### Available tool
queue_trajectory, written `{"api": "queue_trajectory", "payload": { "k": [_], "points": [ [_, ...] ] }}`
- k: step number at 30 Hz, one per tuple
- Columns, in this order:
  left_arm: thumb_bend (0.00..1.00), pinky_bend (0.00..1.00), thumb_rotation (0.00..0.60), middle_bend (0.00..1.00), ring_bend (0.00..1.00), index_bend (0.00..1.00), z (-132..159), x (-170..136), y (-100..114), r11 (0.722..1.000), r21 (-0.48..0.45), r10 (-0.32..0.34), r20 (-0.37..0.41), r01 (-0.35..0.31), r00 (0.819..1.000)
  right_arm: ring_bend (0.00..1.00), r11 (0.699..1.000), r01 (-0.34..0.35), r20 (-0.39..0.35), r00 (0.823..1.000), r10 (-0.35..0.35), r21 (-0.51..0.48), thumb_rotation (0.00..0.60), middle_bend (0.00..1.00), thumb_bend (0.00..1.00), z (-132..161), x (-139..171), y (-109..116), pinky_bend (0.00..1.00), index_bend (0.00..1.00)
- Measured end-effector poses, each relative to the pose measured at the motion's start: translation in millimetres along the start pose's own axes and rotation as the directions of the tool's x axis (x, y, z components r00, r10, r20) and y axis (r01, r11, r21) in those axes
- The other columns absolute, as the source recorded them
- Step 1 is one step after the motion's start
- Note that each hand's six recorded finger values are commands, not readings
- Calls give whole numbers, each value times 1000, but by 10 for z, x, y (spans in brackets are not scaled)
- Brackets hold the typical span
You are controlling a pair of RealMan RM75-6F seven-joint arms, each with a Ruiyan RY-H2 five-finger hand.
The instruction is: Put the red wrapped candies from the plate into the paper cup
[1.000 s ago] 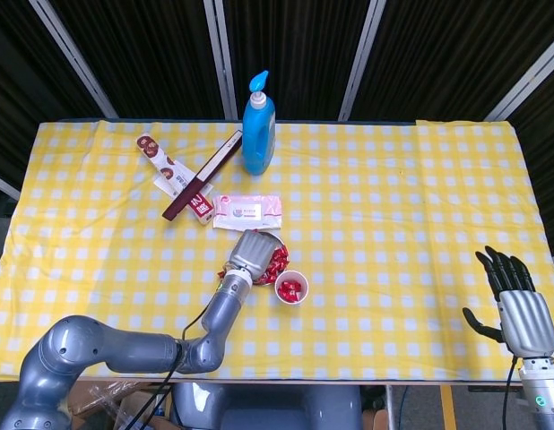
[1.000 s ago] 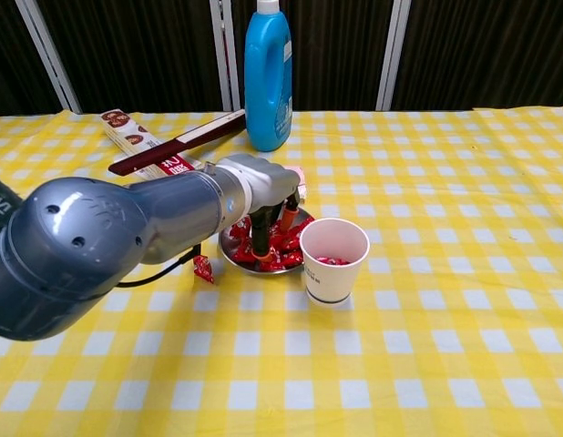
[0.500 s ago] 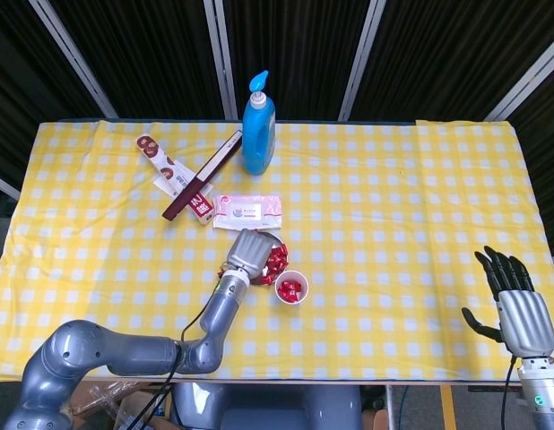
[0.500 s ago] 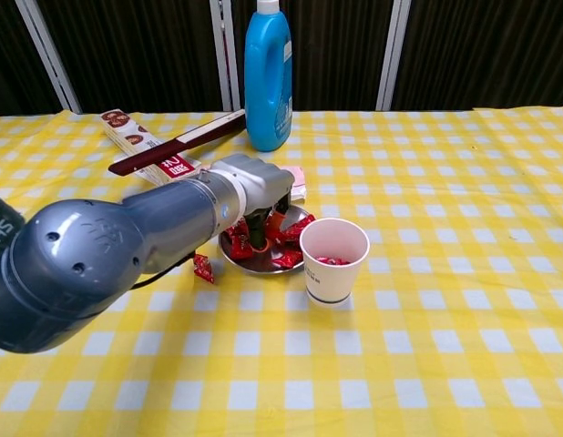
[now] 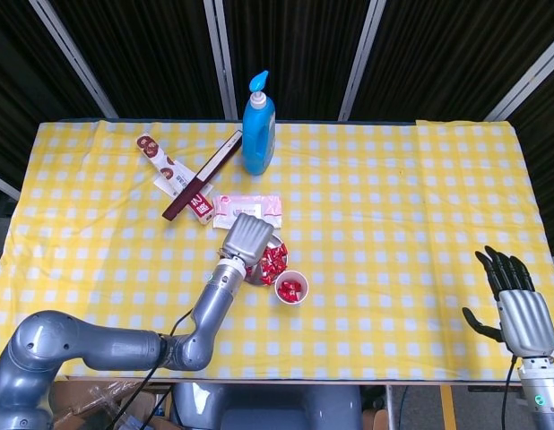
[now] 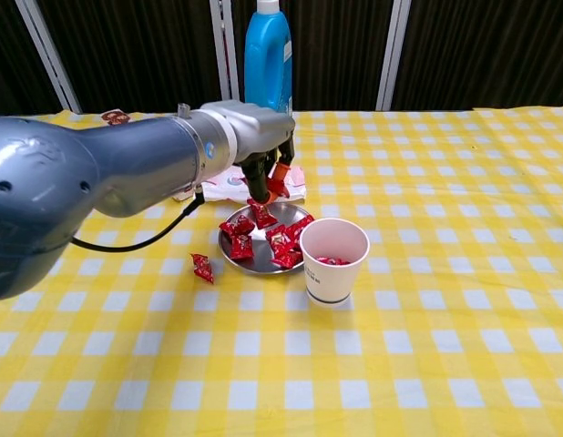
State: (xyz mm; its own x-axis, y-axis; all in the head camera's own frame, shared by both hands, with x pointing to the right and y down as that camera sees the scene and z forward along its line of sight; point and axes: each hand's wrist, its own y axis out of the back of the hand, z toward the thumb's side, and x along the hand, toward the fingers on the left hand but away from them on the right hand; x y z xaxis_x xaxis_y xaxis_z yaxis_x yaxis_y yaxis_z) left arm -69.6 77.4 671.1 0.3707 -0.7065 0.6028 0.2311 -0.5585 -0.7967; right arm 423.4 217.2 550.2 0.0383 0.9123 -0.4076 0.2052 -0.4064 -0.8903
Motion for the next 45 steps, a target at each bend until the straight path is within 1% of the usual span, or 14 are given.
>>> {"api": "queue_trajectory", "payload": {
  "k": [4,7,11,14,18,21,26,31,35,38,41,45],
  "points": [
    [428,936,600,619,880,588,28,-86,111,999,-37,-1,41,2,999,0,1000,1,-1,1000,-1,7,600,0,356,4,2,-8,0,0],
    [428,936,600,618,880,587,105,-153,158,999,-49,1,85,3,996,0,1000,5,1,1000,-5,9,600,0,355,0,1,-6,0,0],
    [428,936,600,616,880,580,213,-221,170,998,-63,-10,132,18,991,0,1000,7,2,1000,-7,10,600,0,356,-1,0,-2,0,0],
    [427,936,600,613,879,576,292,-249,155,996,-71,-33,161,45,986,0,1000,8,3,1000,-8,12,600,0,356,-3,2,-2,0,0],
    [426,935,600,612,879,572,454,-281,165,996,-59,-47,213,61,976,0,1000,10,1,1000,-10,10,600,0,356,-3,4,6,0,0],
    [412,936,600,606,879,566,535,-290,141,996,-46,-59,233,72,971,0,1000,8,0,1000,-8,9,600,0,356,-3,7,5,0,0],
    [343,936,600,584,879,541,595,-285,87,996,-33,-78,246,88,966,0,1000,10,-1,1000,-10,6,600,0,357,-2,7,10,0,0],
    [289,936,600,499,877,461,619,-278,56,995,-30,-87,249,97,965,0,1000,8,-3,1000,-8,5,600,0,356,1,7,9,0,0],
    [285,936,600,450,877,443,629,-271,78,995,-44,-73,251,87,965,0,1000,7,-3,1000,-7,5,600,0,356,2,6,8,0,0],
    [285,935,600,416,877,433,637,-268,120,996,-61,-52,255,69,966,0,1000,8,-3,1000,-8,6,600,0,357,1,6,8,0,0],
    [285,935,600,397,877,425,636,-264,173,994,-93,-24,259,49,966,0,1000,8,-2,1000,-8,5,600,0,356,1,6,9,0,0],
    [285,935,600,384,877,412,611,-259,255,987,-159,21,259,21,966,0,1000,8,-4,1000,-8,5,600,0,356,4,7,8,0,0]
  ]
}}
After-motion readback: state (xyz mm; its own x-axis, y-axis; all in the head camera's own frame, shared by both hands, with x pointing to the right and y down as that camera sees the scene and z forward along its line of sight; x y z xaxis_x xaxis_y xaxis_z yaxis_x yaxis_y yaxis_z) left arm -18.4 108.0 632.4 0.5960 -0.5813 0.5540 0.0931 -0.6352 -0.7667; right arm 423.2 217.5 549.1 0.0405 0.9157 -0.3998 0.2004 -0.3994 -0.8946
